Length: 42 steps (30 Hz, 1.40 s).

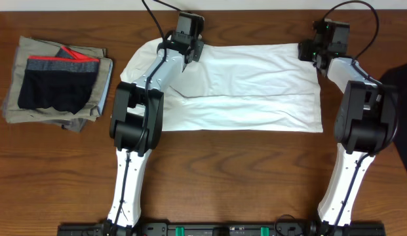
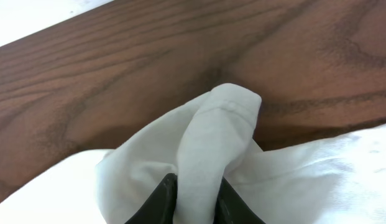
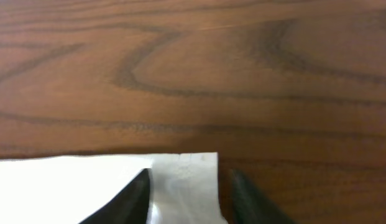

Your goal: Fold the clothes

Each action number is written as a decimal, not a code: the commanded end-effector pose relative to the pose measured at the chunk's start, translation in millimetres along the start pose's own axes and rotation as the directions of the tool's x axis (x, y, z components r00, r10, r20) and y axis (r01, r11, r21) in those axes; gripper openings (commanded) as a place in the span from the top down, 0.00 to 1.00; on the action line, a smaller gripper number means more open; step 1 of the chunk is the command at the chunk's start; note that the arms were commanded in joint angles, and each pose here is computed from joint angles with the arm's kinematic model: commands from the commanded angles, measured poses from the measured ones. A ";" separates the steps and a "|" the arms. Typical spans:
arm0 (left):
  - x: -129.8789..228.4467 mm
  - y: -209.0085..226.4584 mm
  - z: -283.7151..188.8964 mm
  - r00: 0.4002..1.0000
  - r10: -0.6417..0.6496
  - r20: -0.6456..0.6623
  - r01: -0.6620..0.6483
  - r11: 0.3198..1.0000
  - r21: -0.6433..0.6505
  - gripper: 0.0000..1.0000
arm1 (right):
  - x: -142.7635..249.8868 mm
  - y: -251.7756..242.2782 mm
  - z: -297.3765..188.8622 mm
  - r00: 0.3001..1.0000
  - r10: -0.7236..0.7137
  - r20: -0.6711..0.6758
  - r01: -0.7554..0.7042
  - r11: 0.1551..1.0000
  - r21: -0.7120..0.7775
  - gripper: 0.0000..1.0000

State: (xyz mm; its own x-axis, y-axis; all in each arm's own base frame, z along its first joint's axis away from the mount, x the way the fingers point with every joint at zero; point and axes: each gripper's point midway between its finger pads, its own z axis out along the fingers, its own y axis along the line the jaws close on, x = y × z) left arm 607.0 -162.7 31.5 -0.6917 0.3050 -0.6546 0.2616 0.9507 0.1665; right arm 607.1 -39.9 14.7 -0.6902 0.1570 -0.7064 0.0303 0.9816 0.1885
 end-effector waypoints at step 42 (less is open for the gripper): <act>-44.0 18.6 -79.2 0.996 -0.076 0.038 0.077 0.997 -0.009 0.85 | -2.7 -5.3 -21.5 0.994 0.093 -0.064 -0.090 0.995 0.036 0.99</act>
State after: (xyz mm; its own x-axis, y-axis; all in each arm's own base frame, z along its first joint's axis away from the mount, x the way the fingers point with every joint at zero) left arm 590.5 -157.5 79.6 -0.7125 0.2645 -0.6499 0.2320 0.9629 0.1376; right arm 594.2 -37.9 6.5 -0.7457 0.2129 -0.6313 0.0815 0.9696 0.2307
